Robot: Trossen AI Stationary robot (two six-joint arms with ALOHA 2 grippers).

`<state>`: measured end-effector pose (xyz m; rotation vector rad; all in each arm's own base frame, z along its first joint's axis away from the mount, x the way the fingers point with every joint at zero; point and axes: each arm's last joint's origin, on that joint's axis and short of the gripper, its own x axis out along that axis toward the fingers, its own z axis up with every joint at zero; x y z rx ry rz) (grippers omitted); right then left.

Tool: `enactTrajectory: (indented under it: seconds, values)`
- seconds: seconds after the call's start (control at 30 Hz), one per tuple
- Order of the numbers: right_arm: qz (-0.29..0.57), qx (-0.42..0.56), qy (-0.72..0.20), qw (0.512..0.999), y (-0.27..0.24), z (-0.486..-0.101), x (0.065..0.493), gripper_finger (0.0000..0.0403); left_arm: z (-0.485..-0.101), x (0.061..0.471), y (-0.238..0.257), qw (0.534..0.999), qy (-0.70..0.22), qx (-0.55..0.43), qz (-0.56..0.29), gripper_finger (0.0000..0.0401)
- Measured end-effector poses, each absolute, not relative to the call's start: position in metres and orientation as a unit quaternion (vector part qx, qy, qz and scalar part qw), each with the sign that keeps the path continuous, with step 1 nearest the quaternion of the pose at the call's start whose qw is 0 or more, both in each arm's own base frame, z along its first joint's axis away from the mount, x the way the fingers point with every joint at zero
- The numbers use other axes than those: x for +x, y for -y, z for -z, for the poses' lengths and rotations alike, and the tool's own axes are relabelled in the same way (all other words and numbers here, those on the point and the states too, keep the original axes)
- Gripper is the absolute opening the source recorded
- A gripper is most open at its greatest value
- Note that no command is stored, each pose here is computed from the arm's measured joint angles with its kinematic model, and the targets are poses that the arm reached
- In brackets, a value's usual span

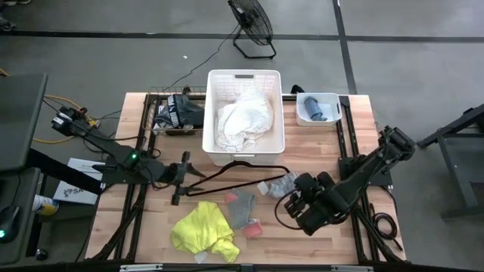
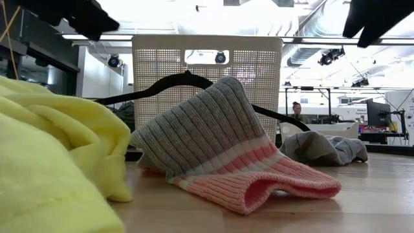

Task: Pick & Place Cloths
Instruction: Put the striped gray sock into the small white bin

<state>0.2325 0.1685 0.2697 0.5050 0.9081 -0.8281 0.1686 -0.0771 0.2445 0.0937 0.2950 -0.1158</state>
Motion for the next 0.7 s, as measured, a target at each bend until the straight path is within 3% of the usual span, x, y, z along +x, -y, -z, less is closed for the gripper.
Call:
enactTrajectory:
  seconds: [0.37,0.7]
  values:
    - [0.389,0.257,-0.414,0.782,-0.149,-0.233,0.224,0.0220,-0.233,0.137,0.061,0.992,-0.102,0.027,0.066,0.0200]
    - [0.449,0.309,-0.429,0.720,-0.123,-0.200,0.225,0.0220,-0.224,0.114,0.048,0.997,-0.043,-0.010,0.062,0.0200]
